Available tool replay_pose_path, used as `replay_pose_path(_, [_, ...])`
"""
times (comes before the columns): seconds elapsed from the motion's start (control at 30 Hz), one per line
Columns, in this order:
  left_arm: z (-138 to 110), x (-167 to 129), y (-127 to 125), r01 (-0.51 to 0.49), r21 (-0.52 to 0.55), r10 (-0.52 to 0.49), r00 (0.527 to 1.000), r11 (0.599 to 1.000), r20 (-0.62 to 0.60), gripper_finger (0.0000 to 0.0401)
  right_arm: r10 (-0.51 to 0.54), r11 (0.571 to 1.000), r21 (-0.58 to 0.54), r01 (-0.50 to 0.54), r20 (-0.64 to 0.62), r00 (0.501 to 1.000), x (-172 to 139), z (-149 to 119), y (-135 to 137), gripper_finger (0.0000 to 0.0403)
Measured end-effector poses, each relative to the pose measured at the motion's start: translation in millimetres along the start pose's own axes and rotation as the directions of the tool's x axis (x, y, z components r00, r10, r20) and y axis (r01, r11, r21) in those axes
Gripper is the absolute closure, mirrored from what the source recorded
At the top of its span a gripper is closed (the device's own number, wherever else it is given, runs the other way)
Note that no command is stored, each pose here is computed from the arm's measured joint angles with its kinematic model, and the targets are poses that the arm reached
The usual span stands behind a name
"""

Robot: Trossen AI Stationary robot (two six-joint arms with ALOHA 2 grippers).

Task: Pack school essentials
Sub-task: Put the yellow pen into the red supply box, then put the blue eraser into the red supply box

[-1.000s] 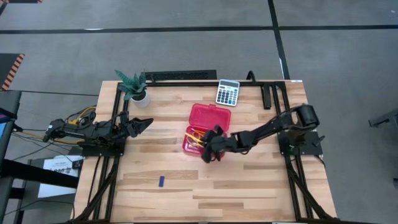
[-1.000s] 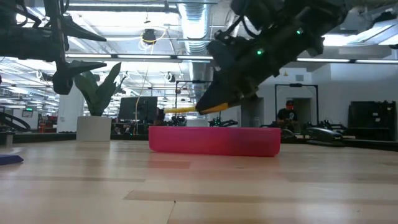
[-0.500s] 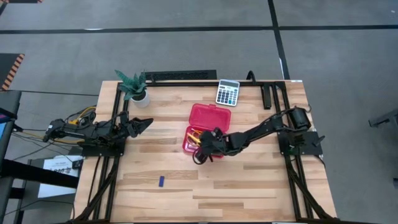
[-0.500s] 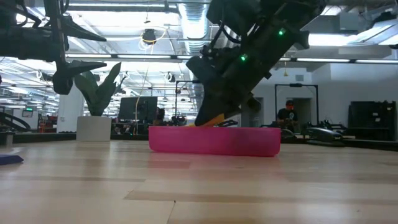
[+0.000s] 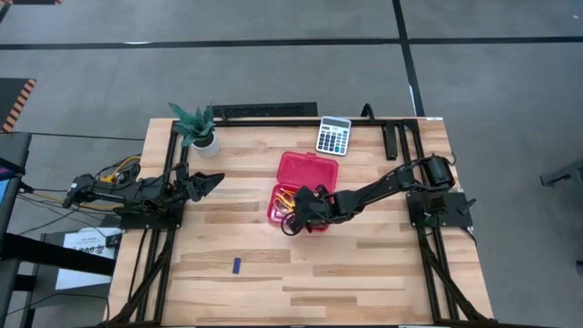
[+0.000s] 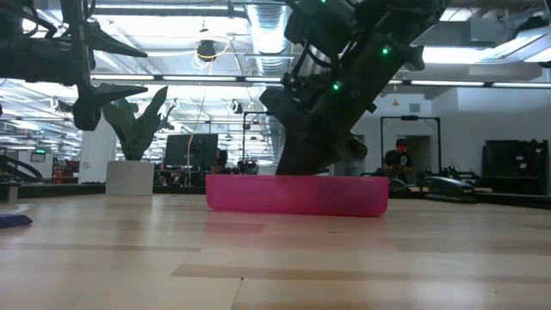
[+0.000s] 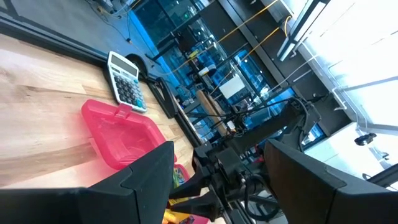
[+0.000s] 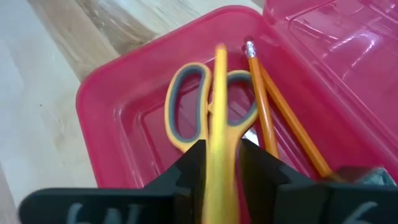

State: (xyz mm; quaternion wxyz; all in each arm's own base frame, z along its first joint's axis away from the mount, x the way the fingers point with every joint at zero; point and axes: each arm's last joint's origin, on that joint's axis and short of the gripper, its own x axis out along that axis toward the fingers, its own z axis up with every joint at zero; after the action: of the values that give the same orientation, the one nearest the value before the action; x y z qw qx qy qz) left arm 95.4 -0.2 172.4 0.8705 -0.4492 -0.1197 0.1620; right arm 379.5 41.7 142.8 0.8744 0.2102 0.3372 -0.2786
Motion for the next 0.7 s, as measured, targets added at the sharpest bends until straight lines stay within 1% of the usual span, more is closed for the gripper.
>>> replay_pose_path(0.17, [0.0,0.0,0.0,0.0,0.0,0.0,1.0,1.0,0.0,0.0163,0.001,1.0,0.001,-0.001,0.0,1.0,0.3,0.5,-0.4,0.0256])
replay_pose_path(0.23, [-0.1,0.0,-0.1,0.003,-0.001,-0.003,1.0,1.0,-0.004,0.0163,0.024,1.0,-0.003,-0.024,-0.009,1.0,-1.1,1.6,0.6,0.024])
replay_pose_path(0.3, [-0.6,0.0,-0.4,0.015,-0.001,-0.015,1.0,1.0,-0.019,0.0163,0.076,0.997,-0.033,-0.076,-0.004,0.997,-9.2,8.8,1.9,0.0226])
replay_pose_path(0.33, [-0.9,0.0,-0.7,0.023,-0.002,-0.023,0.999,1.0,-0.03,0.0163,0.127,0.991,-0.049,-0.126,0.017,0.992,-14.2,15.8,6.4,0.022])
replay_pose_path(0.37, [-1.3,0.0,-0.9,0.033,-0.002,-0.033,0.999,0.999,-0.044,0.0163,0.177,0.982,-0.073,-0.174,0.033,0.984,-20.6,21.9,10.8,0.0215])
replay_pose_path(0.43, [-2.1,-0.1,-1.7,0.055,-0.011,-0.056,0.996,0.998,-0.074,0.0163,0.234,0.965,-0.139,-0.224,0.061,0.97,-31.0,30.6,18.7,0.0208])
replay_pose_path(0.53, [-3.9,-0.4,-2.3,0.088,-0.019,-0.09,0.988,0.996,-0.128,0.0163,0.299,0.935,-0.228,-0.27,0.104,0.948,-39.9,41.7,34.4,0.0203])
replay_pose_path(0.6, [-5.8,-0.7,-3.2,0.125,-0.026,-0.128,0.974,0.992,-0.186,0.0163,0.355,0.909,-0.277,-0.311,0.126,0.926,-46.7,49.5,46.3,0.0203])
replay_pose_path(0.63, [-7.1,-1.1,-4.0,0.155,-0.025,-0.157,0.961,0.988,-0.227,0.0163,0.378,0.897,-0.3,-0.326,0.134,0.916,-47.5,52.3,53.4,0.0204])
replay_pose_path(0.7, [-11.7,-2.5,-4.4,0.208,-0.037,-0.208,0.918,0.977,-0.339,0.0163,0.409,0.883,-0.308,-0.353,0.14,0.902,-46.8,56.3,63.1,0.0207])
